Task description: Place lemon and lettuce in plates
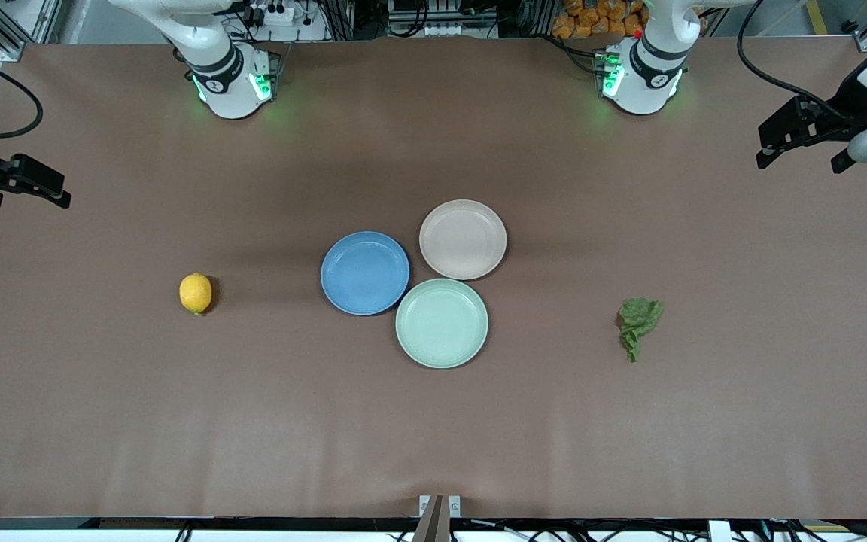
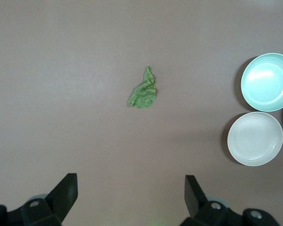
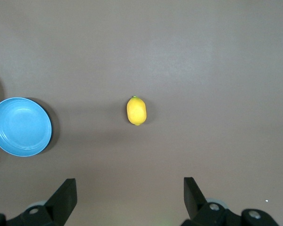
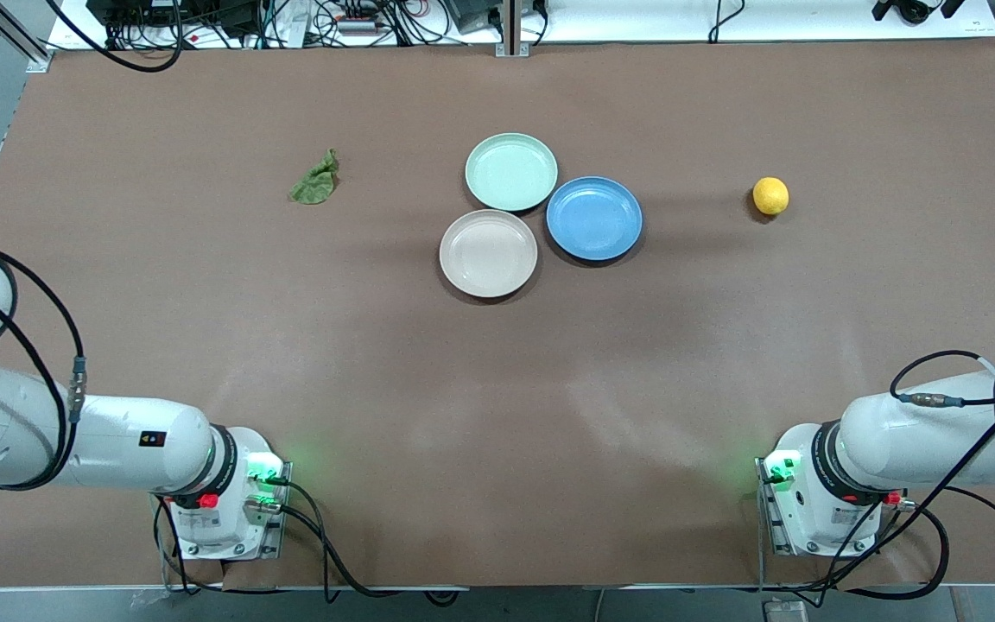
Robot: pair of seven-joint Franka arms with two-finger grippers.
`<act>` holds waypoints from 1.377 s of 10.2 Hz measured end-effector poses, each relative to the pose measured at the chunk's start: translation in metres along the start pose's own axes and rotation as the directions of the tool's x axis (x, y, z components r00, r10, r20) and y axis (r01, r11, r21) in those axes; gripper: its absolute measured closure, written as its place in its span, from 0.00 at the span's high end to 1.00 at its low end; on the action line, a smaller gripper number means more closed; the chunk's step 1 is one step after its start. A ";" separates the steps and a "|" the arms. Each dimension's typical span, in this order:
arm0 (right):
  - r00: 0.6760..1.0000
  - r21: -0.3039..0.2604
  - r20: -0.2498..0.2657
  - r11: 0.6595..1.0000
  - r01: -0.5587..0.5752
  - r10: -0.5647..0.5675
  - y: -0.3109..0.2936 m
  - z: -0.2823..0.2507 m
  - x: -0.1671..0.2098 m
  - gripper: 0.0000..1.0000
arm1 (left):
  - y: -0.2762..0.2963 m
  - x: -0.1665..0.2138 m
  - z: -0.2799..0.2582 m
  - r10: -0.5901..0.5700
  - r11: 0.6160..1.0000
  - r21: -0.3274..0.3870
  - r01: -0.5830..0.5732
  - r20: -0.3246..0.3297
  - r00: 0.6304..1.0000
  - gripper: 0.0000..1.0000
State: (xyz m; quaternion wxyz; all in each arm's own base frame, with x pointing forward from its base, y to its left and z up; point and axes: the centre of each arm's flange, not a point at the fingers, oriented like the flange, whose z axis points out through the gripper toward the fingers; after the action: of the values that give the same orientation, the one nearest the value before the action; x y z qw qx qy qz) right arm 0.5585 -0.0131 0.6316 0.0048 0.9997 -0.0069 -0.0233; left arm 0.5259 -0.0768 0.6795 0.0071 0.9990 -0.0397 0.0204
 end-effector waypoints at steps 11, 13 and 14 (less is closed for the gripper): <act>1.000 0.000 0.006 1.000 -0.005 0.005 0.003 0.001 0.000 1.00 | -0.002 0.041 0.070 -0.005 1.000 -0.012 0.006 0.088 0.996 1.00; 0.999 0.001 0.031 1.000 -0.012 0.012 0.007 0.003 -0.003 1.00 | -0.004 0.059 0.110 -0.008 1.000 -0.014 0.010 0.142 0.990 1.00; 0.999 0.001 0.049 1.000 -0.017 0.017 0.009 0.005 -0.005 1.00 | -0.007 0.067 0.126 -0.013 1.000 -0.017 0.016 0.156 0.988 1.00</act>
State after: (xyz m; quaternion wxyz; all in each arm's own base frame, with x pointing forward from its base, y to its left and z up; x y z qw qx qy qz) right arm 0.5536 -0.0224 0.6267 0.0041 0.9987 -0.0156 -0.0477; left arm 0.5982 -0.0774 0.5562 0.0132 0.9977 -0.0329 -0.0583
